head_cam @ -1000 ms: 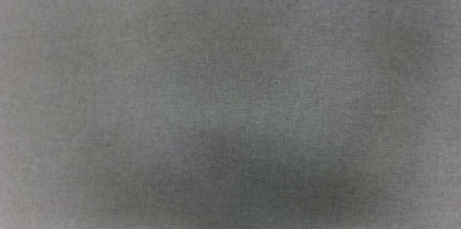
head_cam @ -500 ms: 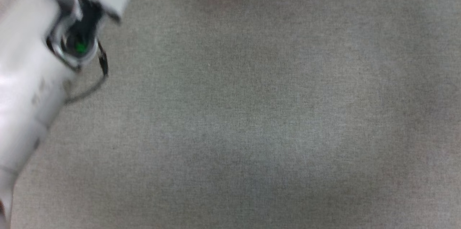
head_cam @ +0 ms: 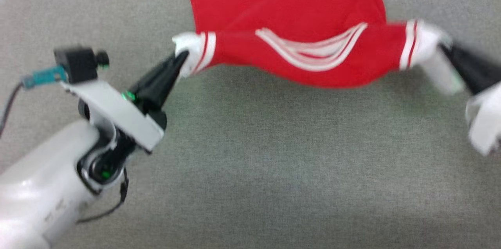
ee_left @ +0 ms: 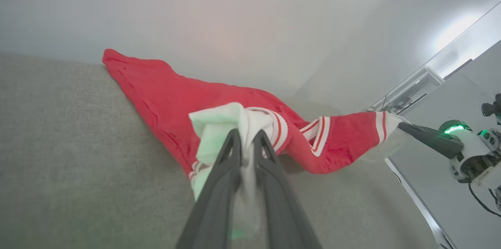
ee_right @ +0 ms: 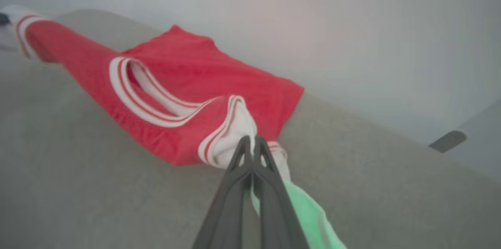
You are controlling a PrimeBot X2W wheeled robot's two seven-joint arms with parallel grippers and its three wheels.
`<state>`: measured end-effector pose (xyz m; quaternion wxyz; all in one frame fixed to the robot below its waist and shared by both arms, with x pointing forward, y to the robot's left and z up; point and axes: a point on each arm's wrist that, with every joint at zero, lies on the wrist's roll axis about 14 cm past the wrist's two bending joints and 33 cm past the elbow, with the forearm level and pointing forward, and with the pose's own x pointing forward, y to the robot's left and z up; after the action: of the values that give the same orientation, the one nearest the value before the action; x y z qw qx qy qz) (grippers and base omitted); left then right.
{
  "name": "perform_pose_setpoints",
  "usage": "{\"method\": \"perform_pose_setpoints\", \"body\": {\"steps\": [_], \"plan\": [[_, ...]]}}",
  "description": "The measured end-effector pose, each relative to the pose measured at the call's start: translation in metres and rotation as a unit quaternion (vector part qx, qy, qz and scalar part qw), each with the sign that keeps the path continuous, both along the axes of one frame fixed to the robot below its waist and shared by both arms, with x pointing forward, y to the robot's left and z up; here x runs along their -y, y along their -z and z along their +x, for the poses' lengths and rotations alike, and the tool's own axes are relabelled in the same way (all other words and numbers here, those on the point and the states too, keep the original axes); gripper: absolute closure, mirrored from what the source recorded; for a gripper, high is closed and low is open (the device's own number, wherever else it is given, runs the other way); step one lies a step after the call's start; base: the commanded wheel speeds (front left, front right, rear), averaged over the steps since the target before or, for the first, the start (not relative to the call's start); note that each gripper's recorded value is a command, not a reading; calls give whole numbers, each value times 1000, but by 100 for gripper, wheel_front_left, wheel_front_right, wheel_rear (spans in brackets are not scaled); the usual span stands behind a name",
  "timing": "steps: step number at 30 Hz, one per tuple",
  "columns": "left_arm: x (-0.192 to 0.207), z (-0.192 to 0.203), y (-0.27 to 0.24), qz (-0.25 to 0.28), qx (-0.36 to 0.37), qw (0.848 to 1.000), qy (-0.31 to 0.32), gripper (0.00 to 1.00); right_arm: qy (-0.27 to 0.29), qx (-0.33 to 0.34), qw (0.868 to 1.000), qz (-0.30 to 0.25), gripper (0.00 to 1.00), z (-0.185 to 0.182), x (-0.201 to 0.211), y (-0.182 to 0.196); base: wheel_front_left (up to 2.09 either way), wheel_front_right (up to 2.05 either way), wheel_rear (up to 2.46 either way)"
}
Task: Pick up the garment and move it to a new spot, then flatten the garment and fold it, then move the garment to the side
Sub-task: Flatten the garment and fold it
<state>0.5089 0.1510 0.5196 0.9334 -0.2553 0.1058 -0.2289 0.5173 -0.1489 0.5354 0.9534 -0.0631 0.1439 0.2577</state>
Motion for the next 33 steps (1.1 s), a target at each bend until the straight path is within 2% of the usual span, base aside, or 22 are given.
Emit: {"method": "perform_pose_setpoints", "body": {"steps": [2, 5, 12, 20, 27, 33], "plan": [[0, -12, 6, 3, -8, 1000, 6, 85, -9, -37, 999, -3, 100, -24, -1, 13, 0, 0, 0], [1, -26, 13, -1, -21, 1000, 12, 100, -13, -88, 996, -4, 100, -55, 2, 30, 0, 0, 0], [11, -72, 49, 0, -78, 996, 46, 100, -7, -195, 981, -3, 100, -117, 9, 72, 0, 0, 0], [6, -114, 88, 46, -121, 989, 69, 100, 8, -272, 962, -10, 100, -159, 18, 106, 0, 0, 0], [-5, -131, 103, 68, -134, 987, 58, 100, 15, -297, 954, -34, 100, -175, 28, 123, 0, 0, 0], [-17, -148, 109, 86, -138, 985, 51, 100, 16, -319, 947, -33, 100, -196, 29, 131, 0, 0, 0]]}}
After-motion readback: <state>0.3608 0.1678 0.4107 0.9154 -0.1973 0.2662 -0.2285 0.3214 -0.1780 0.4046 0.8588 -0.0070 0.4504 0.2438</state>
